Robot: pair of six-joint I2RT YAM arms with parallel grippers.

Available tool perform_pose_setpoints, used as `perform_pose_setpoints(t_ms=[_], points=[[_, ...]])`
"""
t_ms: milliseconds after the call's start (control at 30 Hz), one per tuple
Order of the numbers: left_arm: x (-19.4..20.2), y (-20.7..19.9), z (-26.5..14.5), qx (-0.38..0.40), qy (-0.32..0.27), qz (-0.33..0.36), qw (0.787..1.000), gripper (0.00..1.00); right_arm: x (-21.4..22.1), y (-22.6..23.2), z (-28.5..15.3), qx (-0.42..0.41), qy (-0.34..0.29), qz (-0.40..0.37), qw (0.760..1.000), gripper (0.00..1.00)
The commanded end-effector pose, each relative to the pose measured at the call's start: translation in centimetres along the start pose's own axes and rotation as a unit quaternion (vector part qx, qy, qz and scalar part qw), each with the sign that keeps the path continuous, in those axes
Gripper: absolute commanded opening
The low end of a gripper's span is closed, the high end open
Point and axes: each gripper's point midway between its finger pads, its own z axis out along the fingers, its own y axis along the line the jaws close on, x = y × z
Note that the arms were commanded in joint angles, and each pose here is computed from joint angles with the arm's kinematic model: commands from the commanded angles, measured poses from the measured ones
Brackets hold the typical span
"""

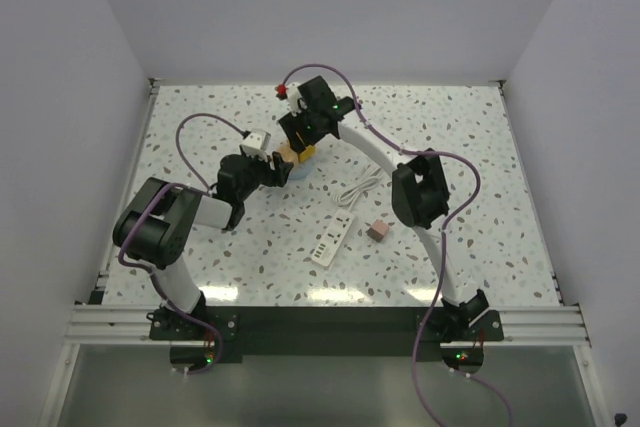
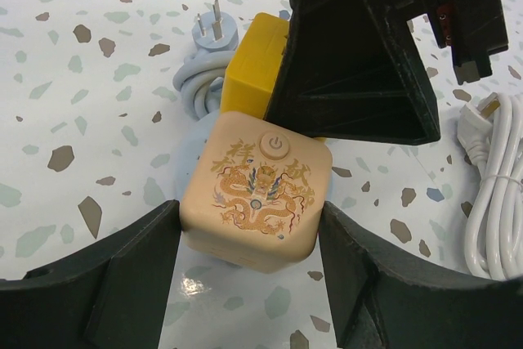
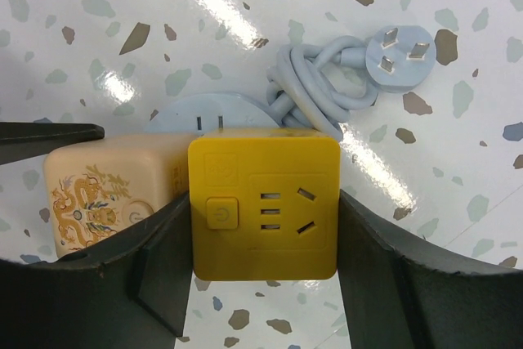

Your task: Insert the plug

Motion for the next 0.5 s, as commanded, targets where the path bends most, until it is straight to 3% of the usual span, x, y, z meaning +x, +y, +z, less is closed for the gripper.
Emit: perform_pose_setpoints(t_ms=[0,467], points=[[2.4,-1.9,0.3,0.048,0.044,-0.008,0.998,0.61,7.7,3.3,6.8,-0.044,0.083,0.005,0.996,0.00],[2.3,-0.8,0.1,0.034,0.043,-0.020,0.998,0.60,13.4,5.3,6.1,0.006,0.104,-0.004,0.995,0.00]])
